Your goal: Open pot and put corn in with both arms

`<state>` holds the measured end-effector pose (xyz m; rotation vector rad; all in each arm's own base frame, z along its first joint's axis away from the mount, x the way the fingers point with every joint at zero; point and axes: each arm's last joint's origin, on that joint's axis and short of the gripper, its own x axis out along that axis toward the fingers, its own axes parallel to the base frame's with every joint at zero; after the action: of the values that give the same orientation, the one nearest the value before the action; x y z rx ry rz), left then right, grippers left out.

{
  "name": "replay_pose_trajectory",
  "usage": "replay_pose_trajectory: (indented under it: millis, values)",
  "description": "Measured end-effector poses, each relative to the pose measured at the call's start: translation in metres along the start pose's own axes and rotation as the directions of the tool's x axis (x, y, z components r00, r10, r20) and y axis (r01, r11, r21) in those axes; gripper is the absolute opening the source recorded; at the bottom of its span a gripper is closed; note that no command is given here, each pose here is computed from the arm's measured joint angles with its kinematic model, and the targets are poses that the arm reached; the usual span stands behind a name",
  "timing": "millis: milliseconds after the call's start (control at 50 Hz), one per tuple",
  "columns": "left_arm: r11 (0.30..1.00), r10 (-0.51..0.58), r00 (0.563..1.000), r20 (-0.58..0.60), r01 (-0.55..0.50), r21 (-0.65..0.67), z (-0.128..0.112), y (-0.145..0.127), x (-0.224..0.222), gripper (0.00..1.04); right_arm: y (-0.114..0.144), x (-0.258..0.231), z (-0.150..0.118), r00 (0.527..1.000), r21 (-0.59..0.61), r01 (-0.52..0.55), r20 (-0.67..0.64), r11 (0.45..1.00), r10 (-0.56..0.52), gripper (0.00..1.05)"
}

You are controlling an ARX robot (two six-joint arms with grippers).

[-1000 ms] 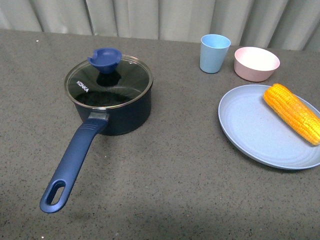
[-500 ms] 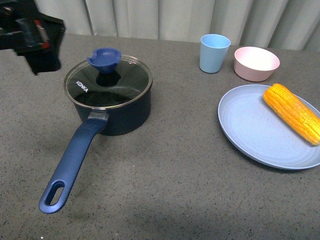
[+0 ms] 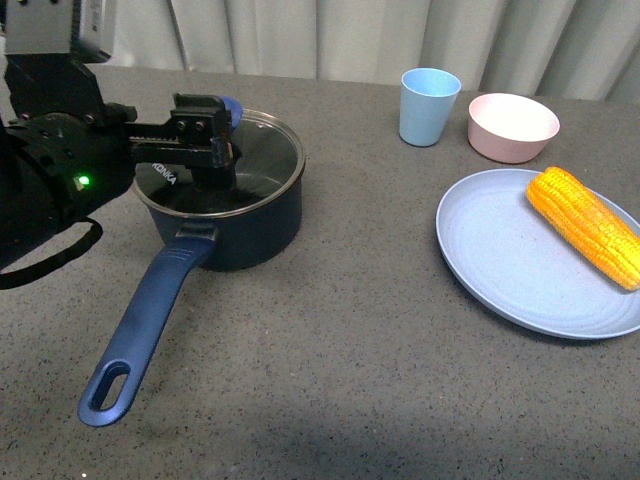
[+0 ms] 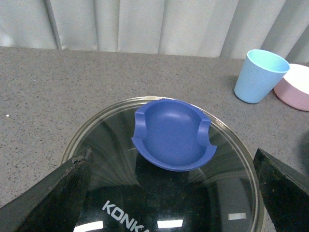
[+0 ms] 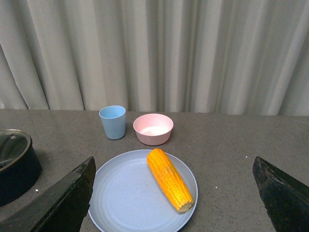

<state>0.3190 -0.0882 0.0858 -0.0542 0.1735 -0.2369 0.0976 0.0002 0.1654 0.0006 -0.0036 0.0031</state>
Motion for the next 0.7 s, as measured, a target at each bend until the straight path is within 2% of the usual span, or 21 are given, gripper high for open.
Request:
replay_pose_trajectory:
  millis: [320,520,700]
  values:
    - [0.999,-0.036,0.999,0.022,0.035,0.033,-0.002,-0.007,0.023,0.98,0.0,0.0,0.0,1.0,0.0,0.0,0.0,1.0,0.0,0.95]
    - [0.999,-0.026,1.0,0.002,0.026,0.04,-0.008,-0.008,0.04,0.98,0.0,0.0,0.0,1.0,0.0,0.0,0.0,1.0,0.0,0.95]
    - [0.999,-0.014,1.0,0.014,0.014,0.045,-0.004,-0.009,0.052,0.98,0.0,0.0,0.0,1.0,0.0,0.0,0.0,1.0,0.0,0.95]
